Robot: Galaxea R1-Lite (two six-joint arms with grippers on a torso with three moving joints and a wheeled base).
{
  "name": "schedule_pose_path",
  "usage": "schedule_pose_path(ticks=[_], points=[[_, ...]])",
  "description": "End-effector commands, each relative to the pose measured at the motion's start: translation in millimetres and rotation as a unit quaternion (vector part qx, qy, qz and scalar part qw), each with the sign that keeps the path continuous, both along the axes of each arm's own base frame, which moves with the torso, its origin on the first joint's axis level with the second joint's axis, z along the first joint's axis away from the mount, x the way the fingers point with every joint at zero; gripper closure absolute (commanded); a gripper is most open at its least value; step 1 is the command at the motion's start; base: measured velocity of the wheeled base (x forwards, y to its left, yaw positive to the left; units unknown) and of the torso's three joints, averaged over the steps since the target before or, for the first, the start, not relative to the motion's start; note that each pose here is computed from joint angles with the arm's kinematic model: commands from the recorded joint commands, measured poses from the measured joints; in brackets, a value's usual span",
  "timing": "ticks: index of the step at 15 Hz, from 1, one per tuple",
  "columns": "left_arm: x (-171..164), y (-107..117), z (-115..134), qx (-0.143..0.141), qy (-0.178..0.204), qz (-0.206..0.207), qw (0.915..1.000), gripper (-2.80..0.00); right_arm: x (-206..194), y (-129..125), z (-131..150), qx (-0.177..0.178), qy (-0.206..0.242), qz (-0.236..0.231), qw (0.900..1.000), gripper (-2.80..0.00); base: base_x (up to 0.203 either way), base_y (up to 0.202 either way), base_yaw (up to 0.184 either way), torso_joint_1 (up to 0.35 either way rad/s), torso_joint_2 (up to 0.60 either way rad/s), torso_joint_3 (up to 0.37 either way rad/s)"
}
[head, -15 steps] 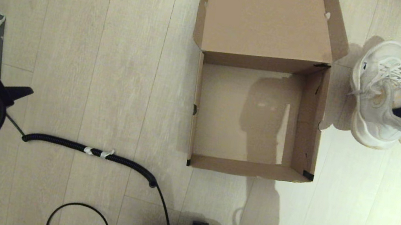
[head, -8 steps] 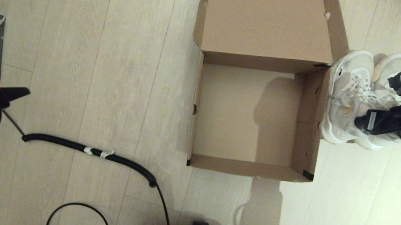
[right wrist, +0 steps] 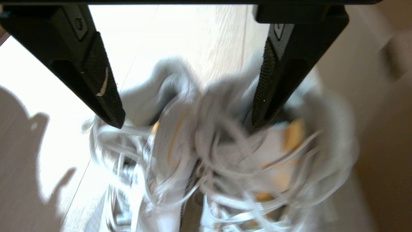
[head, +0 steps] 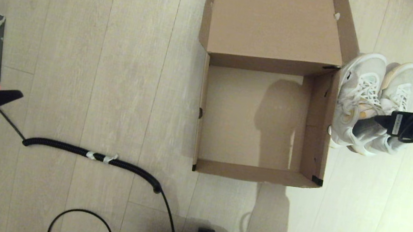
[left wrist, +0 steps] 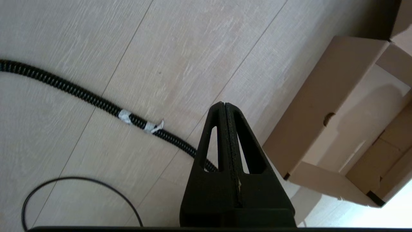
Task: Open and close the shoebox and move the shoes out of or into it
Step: Put the shoes out of the shoe box, then put the shoes into the shoe box
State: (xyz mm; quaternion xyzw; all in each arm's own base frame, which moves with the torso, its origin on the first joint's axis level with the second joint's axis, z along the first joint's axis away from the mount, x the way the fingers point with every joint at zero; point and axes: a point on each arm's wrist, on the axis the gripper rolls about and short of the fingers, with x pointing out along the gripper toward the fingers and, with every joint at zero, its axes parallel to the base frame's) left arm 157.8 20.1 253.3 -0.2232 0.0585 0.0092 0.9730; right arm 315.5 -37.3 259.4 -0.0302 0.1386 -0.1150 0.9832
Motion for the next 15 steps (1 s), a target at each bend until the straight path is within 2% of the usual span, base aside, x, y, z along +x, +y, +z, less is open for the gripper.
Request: schedule_pose_path(ticks=[1,3,5,7,10,12,15], points=[[-12,-2,5,0.000,-0.012,0.000,0.9999,0.00,-33,6,17,-0.002,-0.026,0.008,1.000,-2.80,0.000,0.000,0.000,0.000,0.00,0.000],[-22,-3,2,-0.001,-0.005,0.000,1.0000,0.00,-56,10,6,0.005,-0.014,0.013,1.000,-2.80,0.000,0.000,0.000,0.000,0.00,0.000],[-30,-4,-7,-0.002,0.005,0.000,1.0000,0.00,-60,10,-8,0.014,-0.006,0.011,1.000,-2.80,0.000,0.000,0.000,0.000,0.00,0.000],[-33,-5,-13,-0.003,0.013,-0.001,0.9999,0.00,-40,7,-24,0.022,-0.009,0.009,1.000,-2.80,0.000,0.000,0.000,0.000,0.00,0.000],[-23,-4,-21,-0.008,0.034,-0.003,0.9994,0.00,-2,2,-45,0.017,-0.039,0.011,0.999,-2.80,0.000,0.000,0.000,0.000,0.00,0.000],[-12,-2,-26,-0.012,0.048,-0.004,0.9988,0.00,19,-1,-46,0.017,-0.055,0.024,0.998,-2.80,0.000,0.000,0.000,0.000,0.00,0.000],[-4,-1,-28,-0.012,0.046,-0.005,0.9988,0.00,38,-8,-47,0.015,-0.061,0.023,0.998,-2.80,0.000,0.000,0.000,0.000,0.00,0.000]])
